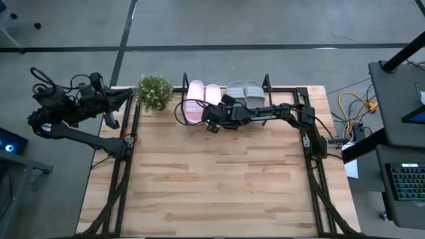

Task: Pick and place slides into the shelf
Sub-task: Put the pink slipper on the shelf

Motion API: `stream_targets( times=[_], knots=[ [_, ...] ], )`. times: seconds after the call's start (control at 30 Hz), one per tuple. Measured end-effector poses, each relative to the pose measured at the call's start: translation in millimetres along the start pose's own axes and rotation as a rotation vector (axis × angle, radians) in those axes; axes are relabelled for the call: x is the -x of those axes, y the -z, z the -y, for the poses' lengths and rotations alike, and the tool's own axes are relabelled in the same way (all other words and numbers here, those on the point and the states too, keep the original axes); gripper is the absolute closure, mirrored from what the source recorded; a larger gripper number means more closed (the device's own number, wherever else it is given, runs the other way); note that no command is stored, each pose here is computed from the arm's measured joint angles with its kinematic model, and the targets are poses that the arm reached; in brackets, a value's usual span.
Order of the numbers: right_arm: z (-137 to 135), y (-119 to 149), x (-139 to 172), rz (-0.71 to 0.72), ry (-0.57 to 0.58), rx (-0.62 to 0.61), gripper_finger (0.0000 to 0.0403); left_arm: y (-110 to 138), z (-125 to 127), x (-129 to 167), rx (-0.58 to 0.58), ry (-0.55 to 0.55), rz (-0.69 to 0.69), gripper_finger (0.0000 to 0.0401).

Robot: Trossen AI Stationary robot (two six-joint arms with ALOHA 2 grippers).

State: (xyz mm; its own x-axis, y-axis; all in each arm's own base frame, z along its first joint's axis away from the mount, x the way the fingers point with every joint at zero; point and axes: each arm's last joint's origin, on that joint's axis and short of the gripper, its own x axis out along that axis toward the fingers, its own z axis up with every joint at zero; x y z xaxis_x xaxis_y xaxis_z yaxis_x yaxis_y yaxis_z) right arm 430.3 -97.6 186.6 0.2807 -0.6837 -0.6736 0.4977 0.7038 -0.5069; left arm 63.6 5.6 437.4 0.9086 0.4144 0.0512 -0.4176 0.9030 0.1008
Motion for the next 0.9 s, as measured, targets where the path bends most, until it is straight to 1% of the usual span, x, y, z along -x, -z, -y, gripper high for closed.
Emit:
stream_targets(
  times=[0.23, 0.47, 0.6, 0.73, 0.9],
  knots=[
    [0, 0, 0, 0.001, 0.003, 0.005, 0.025, 0, 0, 0, 0.0, 0.001, 0.001, 0.04],
    [3, 2, 7, -0.046, -0.016, 0.016, 0.0233, 2, 0, 1, -0.011, 0.004, -0.016, 0.04],
    [4, -1, 10, -0.046, -0.026, 0.014, 0.0221, 3, 0, 1, -0.015, 0.004, -0.022, 0.04],
    [4, -6, 13, -0.043, -0.084, 0.008, 0.0211, 4, 0, 1, -0.022, 0.005, -0.033, 0.04],
    [6, -10, 23, -0.082, -0.151, 0.035, 0.0205, 4, 0, 1, -0.025, 0.006, -0.037, 0.04]
  ],
)
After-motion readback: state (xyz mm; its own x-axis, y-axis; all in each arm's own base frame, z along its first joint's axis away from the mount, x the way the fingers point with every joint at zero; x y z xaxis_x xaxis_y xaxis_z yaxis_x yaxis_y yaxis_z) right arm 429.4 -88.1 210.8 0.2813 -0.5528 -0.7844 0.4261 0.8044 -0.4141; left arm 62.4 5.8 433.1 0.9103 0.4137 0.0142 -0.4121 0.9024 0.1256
